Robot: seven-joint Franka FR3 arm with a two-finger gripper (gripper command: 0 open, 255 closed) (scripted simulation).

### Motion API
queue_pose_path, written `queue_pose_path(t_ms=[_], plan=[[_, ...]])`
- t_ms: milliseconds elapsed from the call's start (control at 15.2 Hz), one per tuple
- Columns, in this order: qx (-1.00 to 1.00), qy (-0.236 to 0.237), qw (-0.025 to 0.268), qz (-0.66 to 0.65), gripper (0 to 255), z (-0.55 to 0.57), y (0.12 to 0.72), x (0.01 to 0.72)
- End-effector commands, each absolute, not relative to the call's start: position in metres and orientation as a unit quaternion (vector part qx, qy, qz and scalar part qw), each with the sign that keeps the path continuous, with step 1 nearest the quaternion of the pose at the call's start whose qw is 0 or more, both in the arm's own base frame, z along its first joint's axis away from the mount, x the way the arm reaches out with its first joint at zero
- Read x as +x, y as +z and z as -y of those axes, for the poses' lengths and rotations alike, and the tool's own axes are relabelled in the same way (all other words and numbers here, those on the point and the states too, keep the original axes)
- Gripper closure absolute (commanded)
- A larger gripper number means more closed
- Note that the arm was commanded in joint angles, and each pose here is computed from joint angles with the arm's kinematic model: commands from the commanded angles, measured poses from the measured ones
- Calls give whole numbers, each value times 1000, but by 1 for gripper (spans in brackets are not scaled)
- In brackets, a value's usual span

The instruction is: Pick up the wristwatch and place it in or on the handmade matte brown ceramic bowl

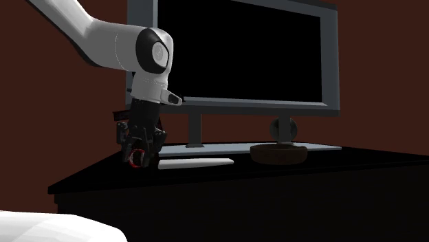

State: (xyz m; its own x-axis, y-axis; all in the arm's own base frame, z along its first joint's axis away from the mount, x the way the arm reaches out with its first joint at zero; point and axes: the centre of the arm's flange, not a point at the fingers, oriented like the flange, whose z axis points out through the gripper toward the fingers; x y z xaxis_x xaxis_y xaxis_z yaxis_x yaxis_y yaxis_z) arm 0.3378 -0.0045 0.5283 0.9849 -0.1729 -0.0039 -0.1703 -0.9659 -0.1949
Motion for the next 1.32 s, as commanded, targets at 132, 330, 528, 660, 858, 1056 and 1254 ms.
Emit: queue_pose_path(t_ms=[132, 330, 528, 660, 858, 1056, 1254], plan=[[-991, -7, 98, -87, 255, 4, 528, 338], [-991, -7, 98, -87, 255, 4, 528, 338], [-991, -7, 98, -87, 255, 4, 539, 338], [-991, -7, 98, -87, 255, 4, 549, 338], [-991, -7, 98, -87, 255, 4, 565, 338], [-991, -7, 98, -87, 255, 4, 581, 338], [-991, -7, 98, -87, 255, 4, 597, 338]])
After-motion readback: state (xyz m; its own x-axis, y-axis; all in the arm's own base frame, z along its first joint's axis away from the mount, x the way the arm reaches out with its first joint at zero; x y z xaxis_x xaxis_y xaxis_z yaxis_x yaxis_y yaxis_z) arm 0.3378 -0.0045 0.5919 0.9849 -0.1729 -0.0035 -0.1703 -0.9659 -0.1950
